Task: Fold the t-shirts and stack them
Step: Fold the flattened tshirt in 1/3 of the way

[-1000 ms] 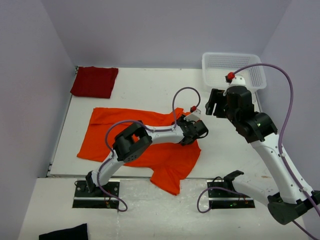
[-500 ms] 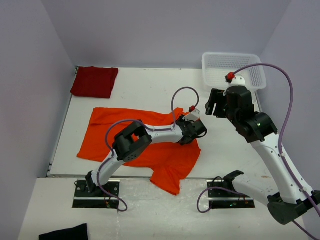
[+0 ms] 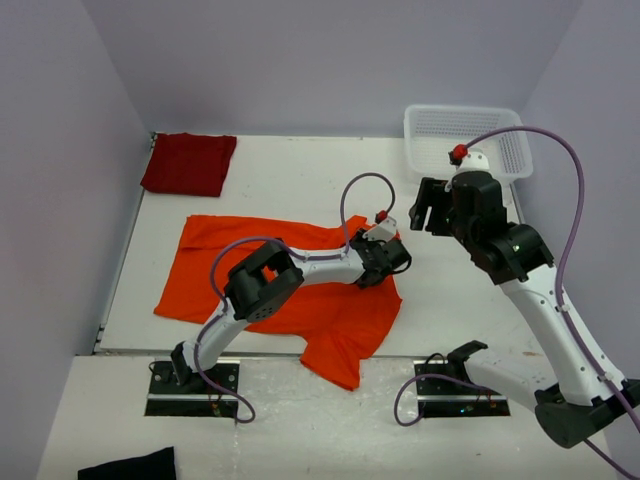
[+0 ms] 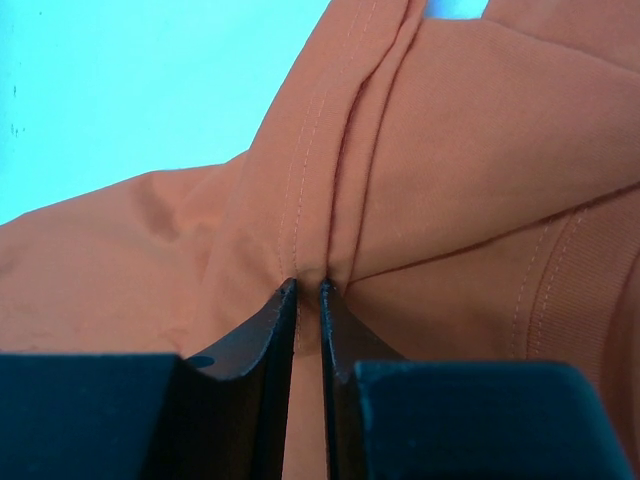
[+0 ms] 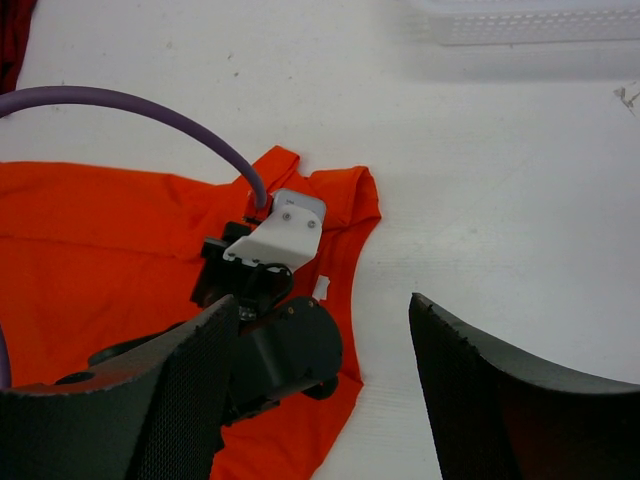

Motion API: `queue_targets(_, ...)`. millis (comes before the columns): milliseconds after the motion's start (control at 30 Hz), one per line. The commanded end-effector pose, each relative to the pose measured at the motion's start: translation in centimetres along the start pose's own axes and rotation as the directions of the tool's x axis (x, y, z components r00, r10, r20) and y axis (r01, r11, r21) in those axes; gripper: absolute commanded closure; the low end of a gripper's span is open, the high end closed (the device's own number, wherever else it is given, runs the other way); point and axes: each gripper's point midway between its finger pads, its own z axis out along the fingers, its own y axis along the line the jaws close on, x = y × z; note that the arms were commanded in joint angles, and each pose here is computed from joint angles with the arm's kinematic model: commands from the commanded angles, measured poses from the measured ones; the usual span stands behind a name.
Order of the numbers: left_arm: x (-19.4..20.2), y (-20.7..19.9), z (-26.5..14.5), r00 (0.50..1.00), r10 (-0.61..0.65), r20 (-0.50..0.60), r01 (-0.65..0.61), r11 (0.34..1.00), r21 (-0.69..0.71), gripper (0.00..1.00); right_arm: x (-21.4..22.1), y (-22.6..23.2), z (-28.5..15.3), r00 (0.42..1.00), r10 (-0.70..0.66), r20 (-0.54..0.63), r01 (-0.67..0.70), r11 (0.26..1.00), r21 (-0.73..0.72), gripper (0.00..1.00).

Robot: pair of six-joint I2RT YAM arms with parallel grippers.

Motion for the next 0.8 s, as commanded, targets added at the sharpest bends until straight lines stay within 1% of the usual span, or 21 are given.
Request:
queue_targets(0, -0.2, 0.1, 0.1, 1.000, -0.019, 0.009, 0.019, 1.000, -0.001, 0.83, -0.5, 0.2, -0.4, 1.000, -0.004, 0.003, 0.004, 1.000, -0.015, 0.30)
queue_targets(767, 0.8, -0.4, -1.2, 0.999, -0.031, -0.009, 0.032, 0.998, 0.048, 0.79, 0.1, 0.5, -0.4, 1.000, 0.008, -0.005, -0.008, 0.999, -0.033, 0.30)
